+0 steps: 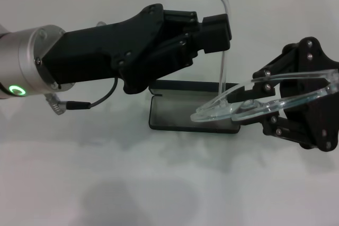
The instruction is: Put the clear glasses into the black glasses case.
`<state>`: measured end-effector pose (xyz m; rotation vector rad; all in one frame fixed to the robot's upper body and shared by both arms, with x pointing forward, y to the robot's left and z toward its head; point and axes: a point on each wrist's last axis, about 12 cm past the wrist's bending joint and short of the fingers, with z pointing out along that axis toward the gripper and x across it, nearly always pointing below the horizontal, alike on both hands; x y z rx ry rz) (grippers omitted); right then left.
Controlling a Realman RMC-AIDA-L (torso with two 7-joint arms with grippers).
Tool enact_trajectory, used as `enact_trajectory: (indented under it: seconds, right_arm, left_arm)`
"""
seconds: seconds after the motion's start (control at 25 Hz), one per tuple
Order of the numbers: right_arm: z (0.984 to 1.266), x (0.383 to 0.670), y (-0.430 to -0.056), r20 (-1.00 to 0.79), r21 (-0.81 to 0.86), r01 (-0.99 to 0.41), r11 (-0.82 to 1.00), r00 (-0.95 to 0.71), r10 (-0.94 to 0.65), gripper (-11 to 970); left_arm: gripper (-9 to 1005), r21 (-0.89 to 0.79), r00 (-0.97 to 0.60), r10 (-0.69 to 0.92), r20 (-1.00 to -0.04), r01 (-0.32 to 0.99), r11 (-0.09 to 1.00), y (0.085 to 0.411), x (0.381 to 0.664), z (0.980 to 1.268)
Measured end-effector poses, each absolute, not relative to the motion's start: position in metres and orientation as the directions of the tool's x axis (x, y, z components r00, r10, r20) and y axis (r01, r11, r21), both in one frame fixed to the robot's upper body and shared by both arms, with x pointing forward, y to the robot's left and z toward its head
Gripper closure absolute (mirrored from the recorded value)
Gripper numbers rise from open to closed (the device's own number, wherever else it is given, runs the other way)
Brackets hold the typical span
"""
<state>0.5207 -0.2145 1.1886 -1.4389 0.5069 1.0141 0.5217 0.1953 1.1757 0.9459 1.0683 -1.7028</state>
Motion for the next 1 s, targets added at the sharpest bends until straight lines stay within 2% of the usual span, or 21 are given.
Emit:
enact_trajectory:
  seconds: [0.16, 0.52, 1.0]
  right_arm:
    - [1.188, 0.520, -0.215, -0.816, -0.564, -0.809, -0.166, 0.515, 0.262, 835]
    - [1.188, 0.515, -0.217, -0.814, -0.565, -0.804, -0.186, 0.507, 0.283, 834]
    - [1.182, 0.528, -0.196, -0.848, -0.515, -0.835, -0.194, 0.464, 0.255, 834]
  left_arm:
    - [911, -0.247, -0.303, -0.297, -0.905, 0.945, -0.213, 0.198, 0.522, 1.175]
    - [910, -0.230, -0.234, -0.343, -0.910, 0.972, -0.053, 0.218, 0.527, 1.167]
    - [909, -0.195, -0.227, -0.332, -0.916, 0.973, -0.127, 0.191, 0.526, 1.168]
